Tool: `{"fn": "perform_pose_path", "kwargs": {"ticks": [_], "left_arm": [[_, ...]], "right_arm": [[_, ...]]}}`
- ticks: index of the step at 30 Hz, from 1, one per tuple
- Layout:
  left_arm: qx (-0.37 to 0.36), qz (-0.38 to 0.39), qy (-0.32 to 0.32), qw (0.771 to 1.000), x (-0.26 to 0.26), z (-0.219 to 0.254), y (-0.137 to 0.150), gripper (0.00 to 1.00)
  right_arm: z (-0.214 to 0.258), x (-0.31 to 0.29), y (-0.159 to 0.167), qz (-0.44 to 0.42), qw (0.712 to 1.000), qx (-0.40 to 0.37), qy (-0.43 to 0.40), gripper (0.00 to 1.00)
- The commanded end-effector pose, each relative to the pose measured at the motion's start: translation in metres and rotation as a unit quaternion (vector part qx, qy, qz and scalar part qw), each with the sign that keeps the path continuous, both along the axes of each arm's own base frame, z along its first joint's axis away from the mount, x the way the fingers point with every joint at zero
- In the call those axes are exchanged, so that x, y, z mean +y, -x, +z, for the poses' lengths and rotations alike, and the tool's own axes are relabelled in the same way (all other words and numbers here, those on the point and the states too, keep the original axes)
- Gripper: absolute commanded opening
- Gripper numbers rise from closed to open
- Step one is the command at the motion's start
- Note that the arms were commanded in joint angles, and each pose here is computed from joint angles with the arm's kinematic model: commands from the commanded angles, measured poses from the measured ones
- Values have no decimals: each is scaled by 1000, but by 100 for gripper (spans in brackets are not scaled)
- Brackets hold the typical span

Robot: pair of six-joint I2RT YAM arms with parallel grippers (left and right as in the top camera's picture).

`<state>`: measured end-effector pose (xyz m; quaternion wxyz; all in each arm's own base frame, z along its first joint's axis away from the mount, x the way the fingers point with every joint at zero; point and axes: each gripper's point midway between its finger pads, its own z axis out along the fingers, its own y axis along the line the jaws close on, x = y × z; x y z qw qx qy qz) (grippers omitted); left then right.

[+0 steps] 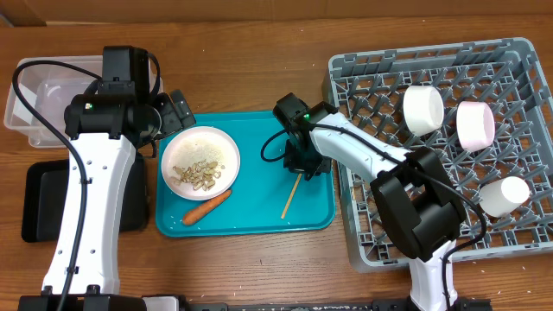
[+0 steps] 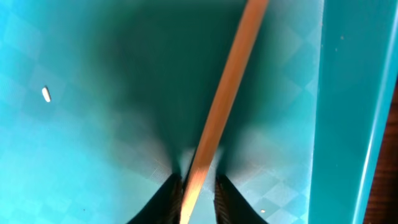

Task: Sort waste into correct bins and load items into the dishwasher
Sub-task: 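Reach right gripper to the second chopstick on the tray and grasp it, then carry the chopstick to the rack's left edge and release it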

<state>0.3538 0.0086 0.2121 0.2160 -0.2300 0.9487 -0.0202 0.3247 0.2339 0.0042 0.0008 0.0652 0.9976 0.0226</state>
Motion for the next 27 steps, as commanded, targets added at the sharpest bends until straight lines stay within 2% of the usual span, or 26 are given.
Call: {"fn": "perform_pose_path", "kwargs": {"ticks": [1,6,12,15,21,24,27], "left_arm": [[-6,-9,-2,1000,0,4,-3,100],[-5,-9,-2,1000,0,4,-3,100],[-5,-9,-1,1000,0,4,-3,100],[-5,-9,-2,1000,0,4,-3,100],[-5,-9,-2,1000,0,4,-3,100],[-5,-9,-2,1000,0,4,-3,100],[-5,-9,-2,1000,0,4,-3,100]], "right_arm": [[-16,0,6,2,1000,20,8,17],[-13,1,3,26,1000,15,5,4],[1,0,0,45,999,14,5,4],[34,0,-15,63,998,-9,-8,4],[136,-21,-46,125,988,-85,-34,4],[175,-50,-48,138,984,-104,-30,4],[185,-85,-39,127,988,-88,-10,4]]}}
